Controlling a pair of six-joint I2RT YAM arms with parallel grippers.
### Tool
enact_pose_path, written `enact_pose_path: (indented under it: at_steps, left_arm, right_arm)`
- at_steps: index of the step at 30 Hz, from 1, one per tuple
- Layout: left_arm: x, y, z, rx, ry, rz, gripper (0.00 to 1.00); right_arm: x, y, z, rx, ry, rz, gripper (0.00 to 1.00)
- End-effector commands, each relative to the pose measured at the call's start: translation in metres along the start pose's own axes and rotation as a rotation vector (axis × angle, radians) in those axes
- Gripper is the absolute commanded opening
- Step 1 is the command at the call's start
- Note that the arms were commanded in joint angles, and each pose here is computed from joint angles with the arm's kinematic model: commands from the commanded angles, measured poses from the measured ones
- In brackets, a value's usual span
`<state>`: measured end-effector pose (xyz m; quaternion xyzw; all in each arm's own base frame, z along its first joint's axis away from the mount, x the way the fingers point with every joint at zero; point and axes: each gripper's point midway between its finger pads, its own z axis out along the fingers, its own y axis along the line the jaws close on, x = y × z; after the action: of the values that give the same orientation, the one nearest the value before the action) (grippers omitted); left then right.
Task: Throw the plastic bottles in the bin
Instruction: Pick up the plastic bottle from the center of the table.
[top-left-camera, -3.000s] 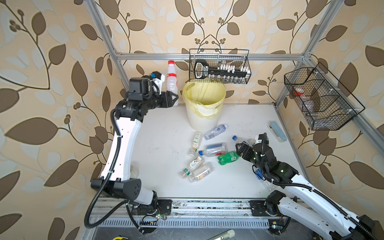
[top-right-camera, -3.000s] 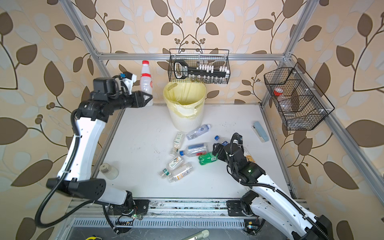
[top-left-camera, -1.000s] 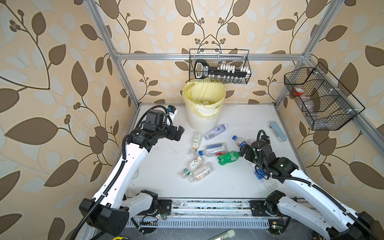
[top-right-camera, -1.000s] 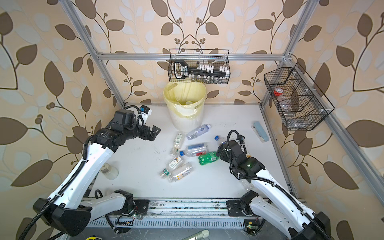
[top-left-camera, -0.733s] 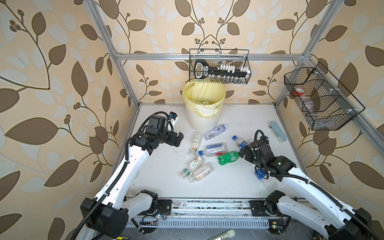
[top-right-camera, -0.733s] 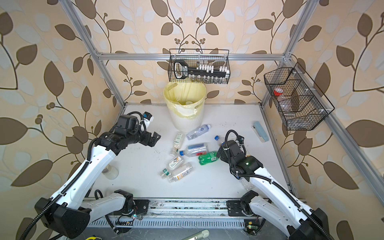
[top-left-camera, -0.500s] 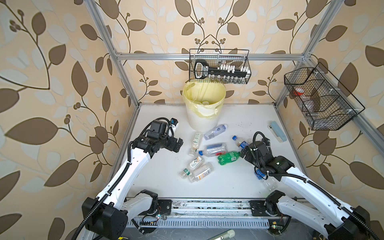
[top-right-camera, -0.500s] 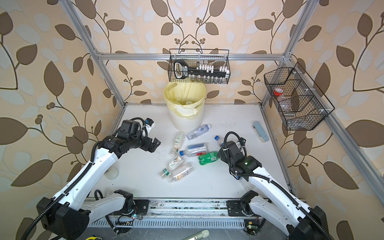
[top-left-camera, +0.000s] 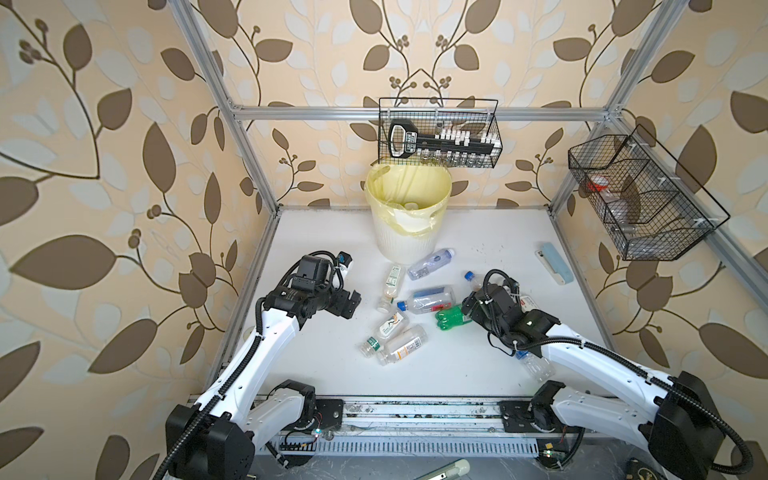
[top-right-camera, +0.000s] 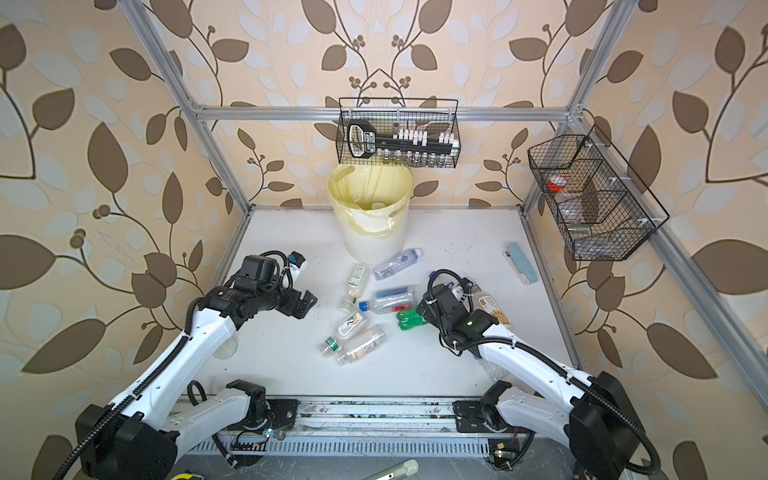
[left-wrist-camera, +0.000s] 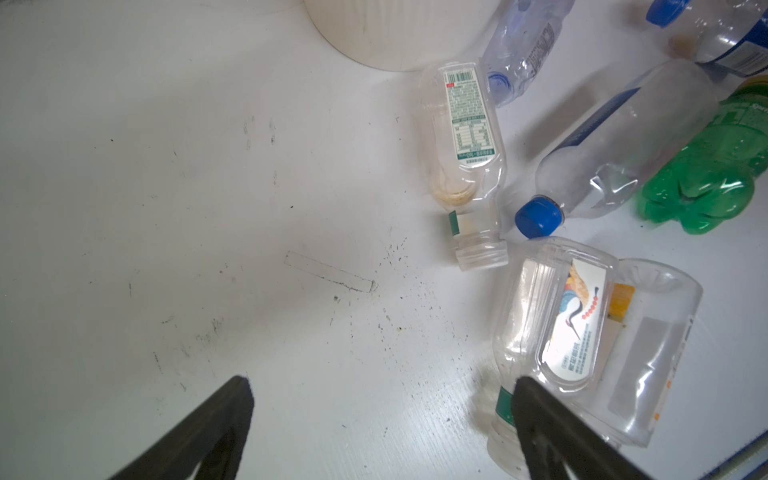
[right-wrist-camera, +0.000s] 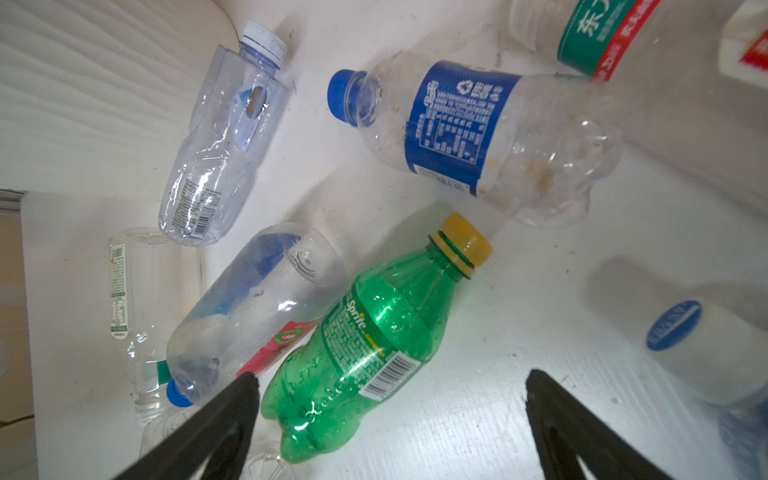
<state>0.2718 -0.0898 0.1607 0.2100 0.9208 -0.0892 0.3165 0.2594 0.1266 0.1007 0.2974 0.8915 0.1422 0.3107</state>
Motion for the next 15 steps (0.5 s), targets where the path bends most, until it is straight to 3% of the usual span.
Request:
enact_pose_path:
  at_steps: [1,15]
  left_arm:
    - [0.002,-0.004,0.004,0.045,-0.003,0.021,0.99]
    - [0.014,0.012,0.004,0.107,0.029,-0.101,0.99]
  right_arm:
    - [0.005,0.003,0.006,-0.014,-0.008,0.061,1.0]
    - [0.023,-0.002,0.03,0.014,0.012,0.123,0.96]
